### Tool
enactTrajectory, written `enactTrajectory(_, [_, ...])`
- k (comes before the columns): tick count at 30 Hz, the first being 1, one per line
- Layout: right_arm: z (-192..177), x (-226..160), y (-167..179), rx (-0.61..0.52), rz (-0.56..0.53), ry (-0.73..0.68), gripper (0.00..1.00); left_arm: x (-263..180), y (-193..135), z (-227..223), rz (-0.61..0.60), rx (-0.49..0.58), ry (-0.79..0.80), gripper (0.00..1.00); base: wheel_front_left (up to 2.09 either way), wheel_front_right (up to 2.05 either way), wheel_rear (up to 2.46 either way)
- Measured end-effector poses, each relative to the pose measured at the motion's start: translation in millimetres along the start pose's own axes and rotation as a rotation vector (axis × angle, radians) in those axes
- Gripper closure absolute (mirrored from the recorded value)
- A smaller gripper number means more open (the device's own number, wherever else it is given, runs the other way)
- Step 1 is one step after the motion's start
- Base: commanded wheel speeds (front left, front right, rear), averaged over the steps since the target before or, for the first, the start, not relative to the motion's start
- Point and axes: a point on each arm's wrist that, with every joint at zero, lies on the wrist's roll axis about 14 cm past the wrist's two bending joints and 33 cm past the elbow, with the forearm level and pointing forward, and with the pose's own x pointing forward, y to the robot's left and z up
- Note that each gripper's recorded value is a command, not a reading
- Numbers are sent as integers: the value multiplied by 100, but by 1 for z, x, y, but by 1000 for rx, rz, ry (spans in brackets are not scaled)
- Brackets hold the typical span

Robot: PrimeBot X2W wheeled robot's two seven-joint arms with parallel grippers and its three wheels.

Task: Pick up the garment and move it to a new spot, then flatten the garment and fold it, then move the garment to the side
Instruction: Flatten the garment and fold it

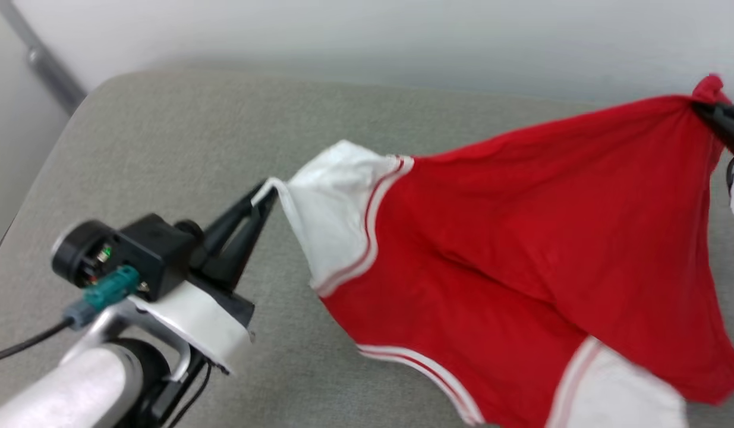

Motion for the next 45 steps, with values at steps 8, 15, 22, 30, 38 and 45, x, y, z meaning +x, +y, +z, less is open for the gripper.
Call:
enactTrajectory(8, [45,-73,-16,-62,-73,-225,100,10,-1,81,-3,95,-228,100,0,0,0])
enactTrajectory(15, [76,-129,-25,-86,-140,-410,100,17,5,131,29,148,-357,100,0,0,0])
enactTrajectory(22, [102,-158,-37,-103,-202,-554,100,27,13,195,59,234,-534,100,0,0,0])
enactTrajectory(30, [129,-157,-49,-115,-236,-652,100,53,19,251,57,289,-685,100,0,0,0])
enactTrajectory(38, [155,-125,-76,-130,-283,-691,100,111,42,267,44,311,-705,100,0,0,0])
enactTrajectory(45, [173,-60,-98,-104,-283,-702,100,186,72,250,49,329,-674,100,0,0,0])
